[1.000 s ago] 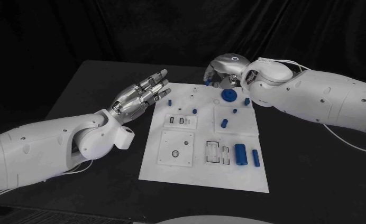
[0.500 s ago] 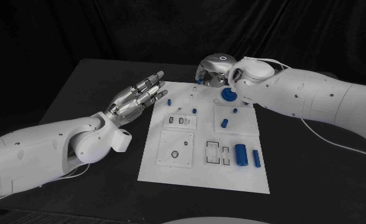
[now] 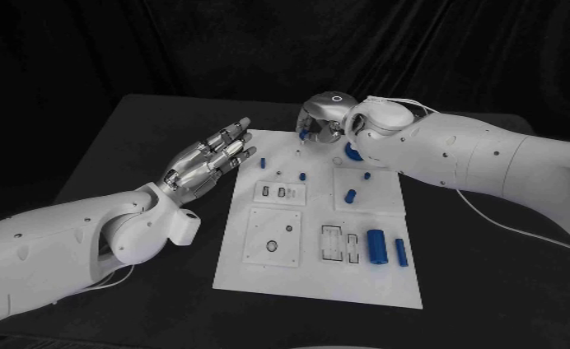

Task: Assemble the parts on the task board

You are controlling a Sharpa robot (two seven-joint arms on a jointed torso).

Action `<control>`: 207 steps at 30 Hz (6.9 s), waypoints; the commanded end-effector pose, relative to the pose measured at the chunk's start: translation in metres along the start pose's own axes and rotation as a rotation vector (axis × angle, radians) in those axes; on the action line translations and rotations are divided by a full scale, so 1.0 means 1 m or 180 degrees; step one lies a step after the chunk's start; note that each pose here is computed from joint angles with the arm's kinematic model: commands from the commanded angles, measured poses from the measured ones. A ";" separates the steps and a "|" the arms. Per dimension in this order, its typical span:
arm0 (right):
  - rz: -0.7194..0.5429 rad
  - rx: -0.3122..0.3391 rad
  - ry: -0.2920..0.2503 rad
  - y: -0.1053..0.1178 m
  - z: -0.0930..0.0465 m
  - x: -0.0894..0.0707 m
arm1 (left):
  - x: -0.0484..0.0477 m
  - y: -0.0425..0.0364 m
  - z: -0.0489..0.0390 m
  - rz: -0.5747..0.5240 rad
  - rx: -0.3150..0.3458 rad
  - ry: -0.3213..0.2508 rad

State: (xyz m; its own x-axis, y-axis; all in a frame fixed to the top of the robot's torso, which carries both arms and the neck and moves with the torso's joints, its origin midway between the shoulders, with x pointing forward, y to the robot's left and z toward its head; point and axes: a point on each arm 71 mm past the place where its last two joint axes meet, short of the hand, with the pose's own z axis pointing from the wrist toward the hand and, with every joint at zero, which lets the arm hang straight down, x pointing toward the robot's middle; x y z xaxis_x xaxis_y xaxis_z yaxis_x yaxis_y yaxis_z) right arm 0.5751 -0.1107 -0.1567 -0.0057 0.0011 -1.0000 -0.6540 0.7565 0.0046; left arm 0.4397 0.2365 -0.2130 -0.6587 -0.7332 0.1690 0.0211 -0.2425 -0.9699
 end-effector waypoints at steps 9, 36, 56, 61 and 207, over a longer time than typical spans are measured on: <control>0.0025 0.0093 0.0093 -0.001 0.000 0.007 | 0.0017 -0.0081 0.0001 0.0000 0.0294 0.0009; 0.0063 0.0077 0.0162 0.002 -0.004 0.012 | -0.0003 -0.0056 0.0030 0.0000 0.0247 0.0021; 0.0056 0.0298 0.0070 -0.005 -0.006 0.011 | -0.0026 -0.0041 0.0044 -0.0054 0.0215 -0.0025; 0.0040 0.0270 -0.0220 -0.009 -0.013 0.005 | -0.0037 -0.0044 0.0036 -0.0055 0.0214 -0.0038; 0.0089 0.0330 0.0124 -0.013 -0.077 0.000 | -0.0084 -0.0028 -0.0002 -0.0100 0.0114 -0.0005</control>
State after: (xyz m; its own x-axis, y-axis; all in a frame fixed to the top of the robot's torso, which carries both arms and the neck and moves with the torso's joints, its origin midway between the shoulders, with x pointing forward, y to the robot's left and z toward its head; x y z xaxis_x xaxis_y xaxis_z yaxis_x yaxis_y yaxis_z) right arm 0.5268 -0.1762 -0.1583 -0.0587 -0.0114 -0.9982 -0.5532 0.8328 0.0230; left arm 0.4455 0.2452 -0.2151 -0.6488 -0.7373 0.1885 0.0096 -0.2556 -0.9667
